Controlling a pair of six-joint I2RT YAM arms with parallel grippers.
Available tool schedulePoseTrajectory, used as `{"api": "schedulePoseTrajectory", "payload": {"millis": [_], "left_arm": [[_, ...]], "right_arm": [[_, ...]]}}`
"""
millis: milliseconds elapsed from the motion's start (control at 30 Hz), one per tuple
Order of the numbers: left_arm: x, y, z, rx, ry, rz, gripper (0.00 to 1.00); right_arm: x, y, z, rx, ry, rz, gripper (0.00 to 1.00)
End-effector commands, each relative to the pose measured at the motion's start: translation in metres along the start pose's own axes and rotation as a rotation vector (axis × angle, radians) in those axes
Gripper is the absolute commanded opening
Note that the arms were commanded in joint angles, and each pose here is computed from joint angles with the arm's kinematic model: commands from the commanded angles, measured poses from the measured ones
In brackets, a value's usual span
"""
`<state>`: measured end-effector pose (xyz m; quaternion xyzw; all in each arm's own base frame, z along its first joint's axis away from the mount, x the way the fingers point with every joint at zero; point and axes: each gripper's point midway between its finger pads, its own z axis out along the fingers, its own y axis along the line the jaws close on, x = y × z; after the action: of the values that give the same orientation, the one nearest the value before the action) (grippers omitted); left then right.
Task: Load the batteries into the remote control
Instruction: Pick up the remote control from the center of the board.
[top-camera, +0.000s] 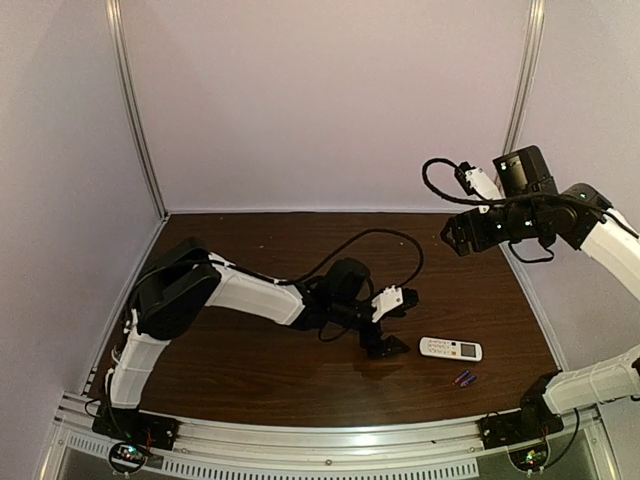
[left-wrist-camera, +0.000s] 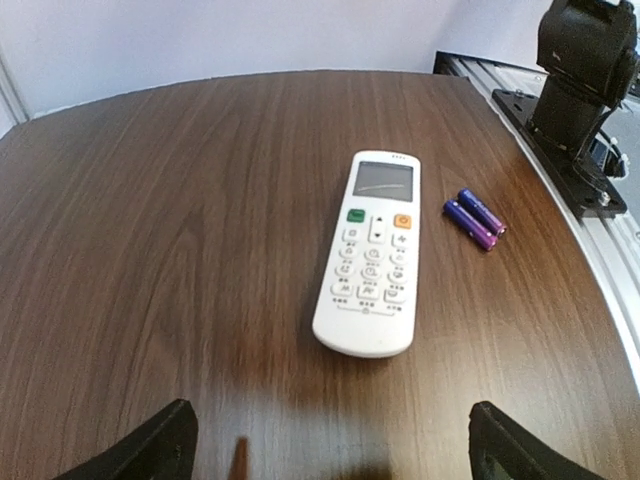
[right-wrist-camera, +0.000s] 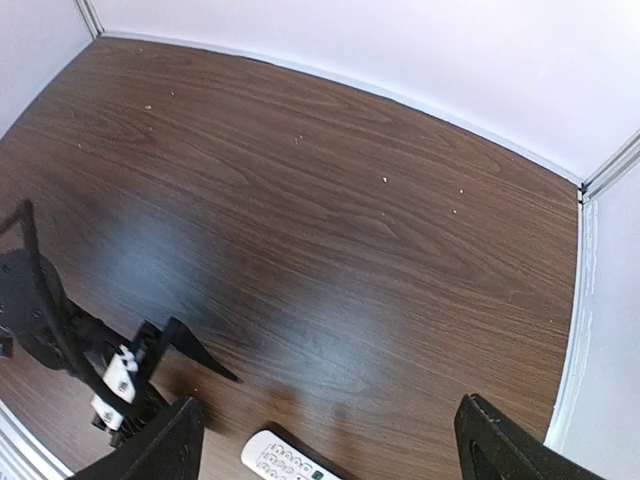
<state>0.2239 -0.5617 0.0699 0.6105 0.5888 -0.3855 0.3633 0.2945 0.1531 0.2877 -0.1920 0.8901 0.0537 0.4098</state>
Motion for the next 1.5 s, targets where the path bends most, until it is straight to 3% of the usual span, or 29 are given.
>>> {"api": "schedulePoseTrajectory", "payload": {"millis": [0,300,533,733,867,1000,1200,1467], "left_arm": [[-0.002,-0.007,0.023,0.062,-0.017,0.135,0.95],[0.008,-0.013,0.067,0.117,0.021,0.164,0.91],[0.020,-0.018,0.094,0.132,0.069,0.187,0.85],[0.028,-0.012,0.104,0.109,0.078,0.182,0.71],[0.026,-0.008,0.100,0.089,0.091,0.181,0.54],[0.024,-0.003,0.075,0.070,0.091,0.129,0.40],[0.026,0.008,0.015,-0.037,0.095,0.054,0.33],[0.029,0.016,-0.085,-0.116,0.045,-0.225,0.28]], "right_arm": [[-0.013,0.004,-0.010,-0.087,-0.072,0.075,0.89],[-0.016,0.003,-0.020,-0.167,-0.148,0.181,0.93],[0.001,0.010,-0.006,-0.208,-0.101,0.211,0.94],[0.007,0.011,-0.003,-0.217,-0.093,0.218,0.94],[0.007,0.012,-0.003,-0.223,-0.095,0.218,0.94],[0.007,0.013,-0.002,-0.235,-0.103,0.220,0.94],[0.002,0.018,0.004,-0.274,-0.123,0.223,0.94],[-0.003,0.047,0.015,-0.453,-0.158,0.184,0.92]]}}
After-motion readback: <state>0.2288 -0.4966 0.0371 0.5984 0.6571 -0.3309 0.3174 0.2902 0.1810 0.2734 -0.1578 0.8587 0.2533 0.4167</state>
